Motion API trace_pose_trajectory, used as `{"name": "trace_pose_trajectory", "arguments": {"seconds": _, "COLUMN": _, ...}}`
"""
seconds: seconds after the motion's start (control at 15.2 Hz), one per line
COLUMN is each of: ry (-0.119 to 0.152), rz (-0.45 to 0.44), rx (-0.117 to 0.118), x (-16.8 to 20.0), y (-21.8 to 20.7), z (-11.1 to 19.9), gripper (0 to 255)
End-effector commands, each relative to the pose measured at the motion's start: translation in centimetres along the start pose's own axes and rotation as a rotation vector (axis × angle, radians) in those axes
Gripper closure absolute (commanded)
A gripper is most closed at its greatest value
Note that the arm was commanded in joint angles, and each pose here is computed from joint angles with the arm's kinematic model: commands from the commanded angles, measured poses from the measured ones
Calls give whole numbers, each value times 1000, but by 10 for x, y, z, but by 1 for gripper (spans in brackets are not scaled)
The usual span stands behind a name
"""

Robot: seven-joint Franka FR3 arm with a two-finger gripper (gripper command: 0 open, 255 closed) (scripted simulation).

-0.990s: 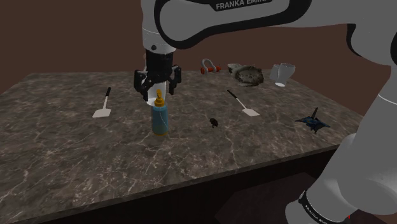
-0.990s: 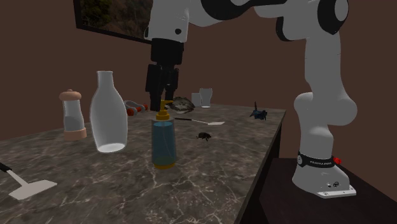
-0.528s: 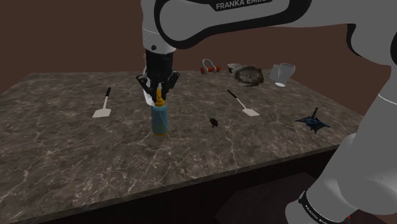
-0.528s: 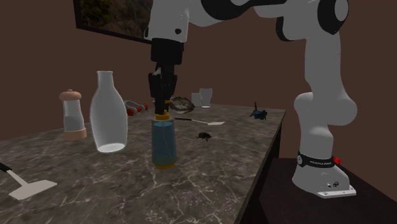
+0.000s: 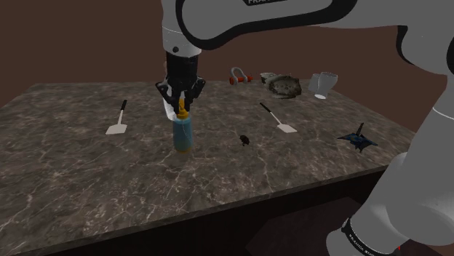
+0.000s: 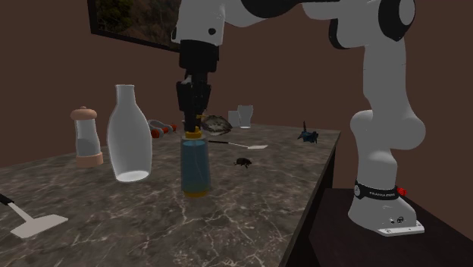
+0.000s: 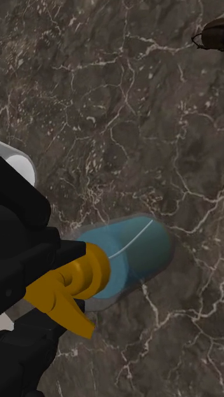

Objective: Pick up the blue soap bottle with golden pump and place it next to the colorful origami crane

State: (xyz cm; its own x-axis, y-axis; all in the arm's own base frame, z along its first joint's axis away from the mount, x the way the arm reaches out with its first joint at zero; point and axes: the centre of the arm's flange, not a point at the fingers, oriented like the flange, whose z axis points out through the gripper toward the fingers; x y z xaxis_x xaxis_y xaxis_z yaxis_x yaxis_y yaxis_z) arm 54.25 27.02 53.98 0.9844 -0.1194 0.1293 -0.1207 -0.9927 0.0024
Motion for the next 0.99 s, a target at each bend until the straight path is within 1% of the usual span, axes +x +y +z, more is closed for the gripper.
{"name": "trace_pose_trajectory", "arguments": {"seconds": 0.0, "ry": 0, "rz": 0, "rx": 0, "x": 1, "y": 0, "z": -11, "gripper": 255}}
{"name": "trace_pose_trajectory", "arguments": {"seconds": 0.92, "ry": 0, "rz": 0, "rx": 0, "x": 11, "y": 0, "z": -84, "gripper": 255}}
